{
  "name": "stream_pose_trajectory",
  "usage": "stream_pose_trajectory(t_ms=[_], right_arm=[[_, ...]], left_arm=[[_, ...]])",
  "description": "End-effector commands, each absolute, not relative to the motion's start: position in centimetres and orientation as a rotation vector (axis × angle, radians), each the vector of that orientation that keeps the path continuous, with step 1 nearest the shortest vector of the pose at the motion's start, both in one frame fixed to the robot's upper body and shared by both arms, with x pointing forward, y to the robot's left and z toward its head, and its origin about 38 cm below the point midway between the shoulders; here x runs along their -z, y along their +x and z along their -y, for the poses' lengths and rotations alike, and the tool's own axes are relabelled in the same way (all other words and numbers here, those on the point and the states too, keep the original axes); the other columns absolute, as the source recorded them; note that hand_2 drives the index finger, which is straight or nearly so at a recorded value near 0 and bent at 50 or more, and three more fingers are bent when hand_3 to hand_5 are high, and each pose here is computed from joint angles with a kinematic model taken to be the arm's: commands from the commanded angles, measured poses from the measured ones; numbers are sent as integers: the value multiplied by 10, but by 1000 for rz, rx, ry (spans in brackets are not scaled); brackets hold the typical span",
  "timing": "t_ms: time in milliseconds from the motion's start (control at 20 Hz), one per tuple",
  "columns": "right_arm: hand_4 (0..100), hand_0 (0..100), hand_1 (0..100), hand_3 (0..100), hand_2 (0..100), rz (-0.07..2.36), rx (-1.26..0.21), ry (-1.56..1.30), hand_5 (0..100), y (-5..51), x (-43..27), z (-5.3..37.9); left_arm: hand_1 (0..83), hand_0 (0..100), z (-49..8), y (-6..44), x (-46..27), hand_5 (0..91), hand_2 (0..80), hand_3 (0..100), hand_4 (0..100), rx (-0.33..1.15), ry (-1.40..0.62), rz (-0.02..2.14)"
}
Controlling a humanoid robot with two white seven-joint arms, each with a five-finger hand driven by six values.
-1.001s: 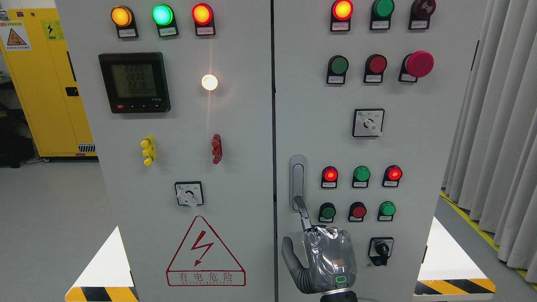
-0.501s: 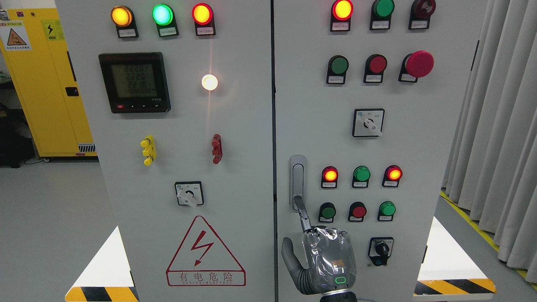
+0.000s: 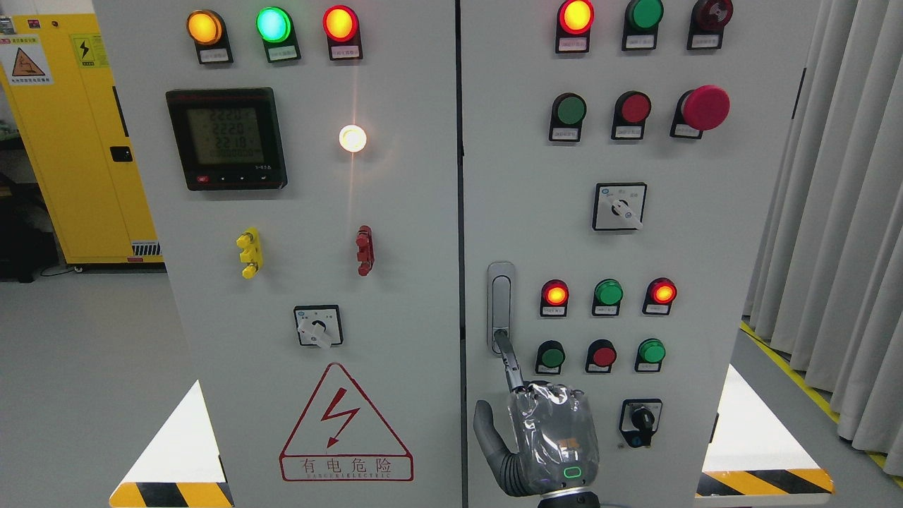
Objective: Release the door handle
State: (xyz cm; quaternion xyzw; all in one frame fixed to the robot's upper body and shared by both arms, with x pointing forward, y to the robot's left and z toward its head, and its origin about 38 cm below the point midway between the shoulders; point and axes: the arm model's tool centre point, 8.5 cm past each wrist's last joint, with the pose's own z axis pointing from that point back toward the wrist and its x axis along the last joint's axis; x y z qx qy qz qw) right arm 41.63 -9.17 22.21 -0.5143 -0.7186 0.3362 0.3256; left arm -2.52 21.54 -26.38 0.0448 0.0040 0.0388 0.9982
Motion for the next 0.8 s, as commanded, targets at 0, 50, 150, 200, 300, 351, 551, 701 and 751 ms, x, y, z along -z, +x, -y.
stream_pose_trajectory(t_ms=[0,50,150,200,300,351,551,701,751], right_arm=[[1000,697,394,1000,115,1881,-886,-1347,1000,416,-221,91],[1000,698,395,1000,118,1874,-894,-1340,1000,416,-220,91],[1000,698,397,1000,121,1867,-900,-1333,1000,416,-218,91],[1000,698,397,1000,122,1866,-901,-1334,1000,416,-218,91],[1000,699,397,1000,122,1865,-903,-1329,1000,415,-217,91],[1000,699,397,1000,124,1865,-903,-1329,1000,415,-217,91],[1000,700,397,1000,128,1865,-903,-1329,1000,415,-217,91],[1000,700,398,1000,131,1865,-903,-1329,1000,415,-217,91],[1000,700,398,1000,132,1865,-903,-1329,1000,415,-217,91]], left_arm=[[556,120,-215,-20,264,0,0,0,0,-79,89,6],[556,120,-215,-20,264,0,0,0,0,-79,89,6],[556,120,-215,-20,264,0,0,0,0,-79,89,6],[556,120,-215,-20,264,0,0,0,0,-79,89,6],[556,120,-215,-20,264,0,0,0,0,-79,89,6],[556,120,-214,-20,264,0,0,0,0,-79,87,6],[556,120,-215,-20,264,0,0,0,0,-79,89,6],[556,120,-215,-20,264,0,0,0,0,-79,89,6],[556,120,-215,-20,264,0,0,0,0,-79,89,6]])
